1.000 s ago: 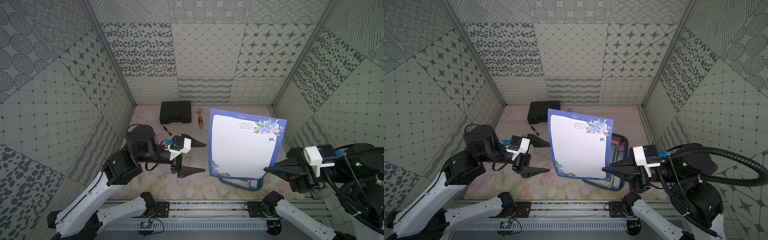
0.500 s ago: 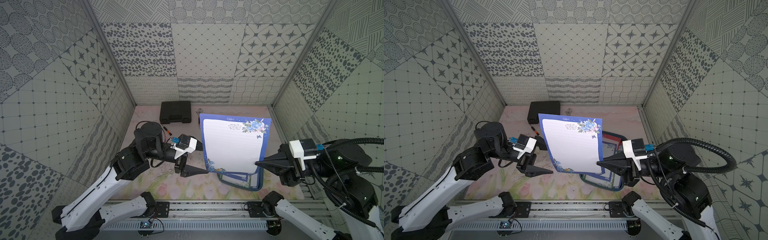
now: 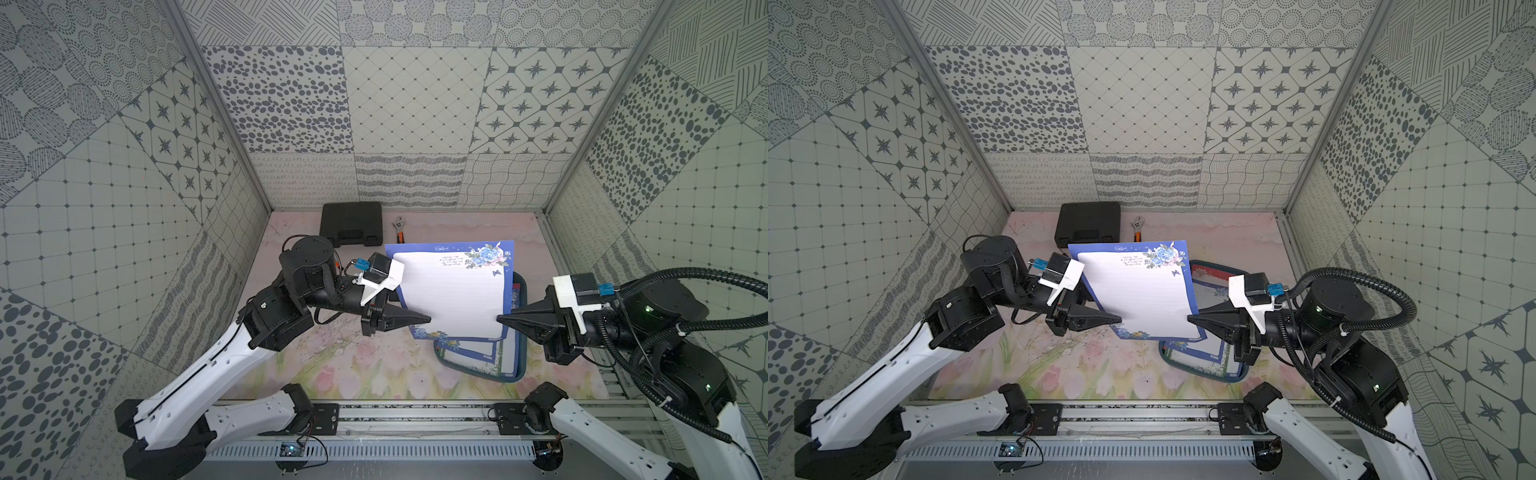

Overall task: Take out the stationery paper from the storage box
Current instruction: Place the stationery paper at the center of the board.

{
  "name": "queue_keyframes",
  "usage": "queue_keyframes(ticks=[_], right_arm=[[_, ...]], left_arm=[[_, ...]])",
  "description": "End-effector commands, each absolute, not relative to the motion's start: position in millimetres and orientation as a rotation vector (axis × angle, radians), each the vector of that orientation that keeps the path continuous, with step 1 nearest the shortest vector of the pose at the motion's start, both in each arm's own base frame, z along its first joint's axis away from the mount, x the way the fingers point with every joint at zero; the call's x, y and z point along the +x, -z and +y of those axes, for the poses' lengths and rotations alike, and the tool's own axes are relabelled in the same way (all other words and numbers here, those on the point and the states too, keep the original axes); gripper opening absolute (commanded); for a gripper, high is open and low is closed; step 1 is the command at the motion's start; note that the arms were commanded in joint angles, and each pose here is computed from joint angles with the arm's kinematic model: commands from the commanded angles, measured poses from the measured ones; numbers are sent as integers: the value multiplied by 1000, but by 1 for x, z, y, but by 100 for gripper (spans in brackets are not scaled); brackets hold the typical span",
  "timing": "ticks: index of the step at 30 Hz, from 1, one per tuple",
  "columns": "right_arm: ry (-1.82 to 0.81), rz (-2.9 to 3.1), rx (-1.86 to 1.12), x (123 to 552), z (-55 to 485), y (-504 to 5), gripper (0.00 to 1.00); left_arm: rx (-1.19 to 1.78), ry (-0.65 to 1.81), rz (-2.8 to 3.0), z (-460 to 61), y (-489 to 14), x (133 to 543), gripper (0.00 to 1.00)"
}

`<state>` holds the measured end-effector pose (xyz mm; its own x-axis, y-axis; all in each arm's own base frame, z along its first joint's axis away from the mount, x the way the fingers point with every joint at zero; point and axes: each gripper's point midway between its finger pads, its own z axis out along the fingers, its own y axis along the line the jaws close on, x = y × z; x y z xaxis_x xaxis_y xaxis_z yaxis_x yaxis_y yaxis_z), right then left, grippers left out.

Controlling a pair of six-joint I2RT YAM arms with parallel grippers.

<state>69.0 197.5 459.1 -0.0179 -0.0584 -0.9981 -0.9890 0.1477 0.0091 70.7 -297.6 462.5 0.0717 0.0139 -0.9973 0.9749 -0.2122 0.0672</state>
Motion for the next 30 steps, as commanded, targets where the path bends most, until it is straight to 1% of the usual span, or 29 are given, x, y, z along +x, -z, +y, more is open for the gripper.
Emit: queue_keyframes(ticks=[1,7,12,13,15,16,18,21,24,30], right_arm=[[-1067,1290,-1139,65,196,-462,1],[-1066,1276,-1137,64,195,-467,2],[-1046,1252,-1082,71,194,-475,1],[-1058,1245,-1077,71,195,-477,1],[-1081,1225,-1075,70,196,-480,1],[-1094,1218,-1075,70,197,-482,1],[-1107,1211,-1076,70,199,-484,1],[-1109,1200,-1079,70,200,-486,1],[-1116,1195,-1089,69,200,-482,1],[-1106,1163,-1096,64,198,-475,1]], left_arm=[[1385,1327,980,-295,-487,64,31],[1378,1342,993,-297,-487,66,27],[1373,1351,986,-296,-489,64,25],[1368,1348,985,-296,-489,65,27],[1351,1342,997,-296,-488,67,38],[1341,1337,1001,-296,-488,69,40],[1333,1333,1000,-295,-487,69,40],[1330,1336,999,-296,-488,69,36],[1317,1332,1015,-298,-488,73,27],[1274,1335,1049,-300,-496,80,22]])
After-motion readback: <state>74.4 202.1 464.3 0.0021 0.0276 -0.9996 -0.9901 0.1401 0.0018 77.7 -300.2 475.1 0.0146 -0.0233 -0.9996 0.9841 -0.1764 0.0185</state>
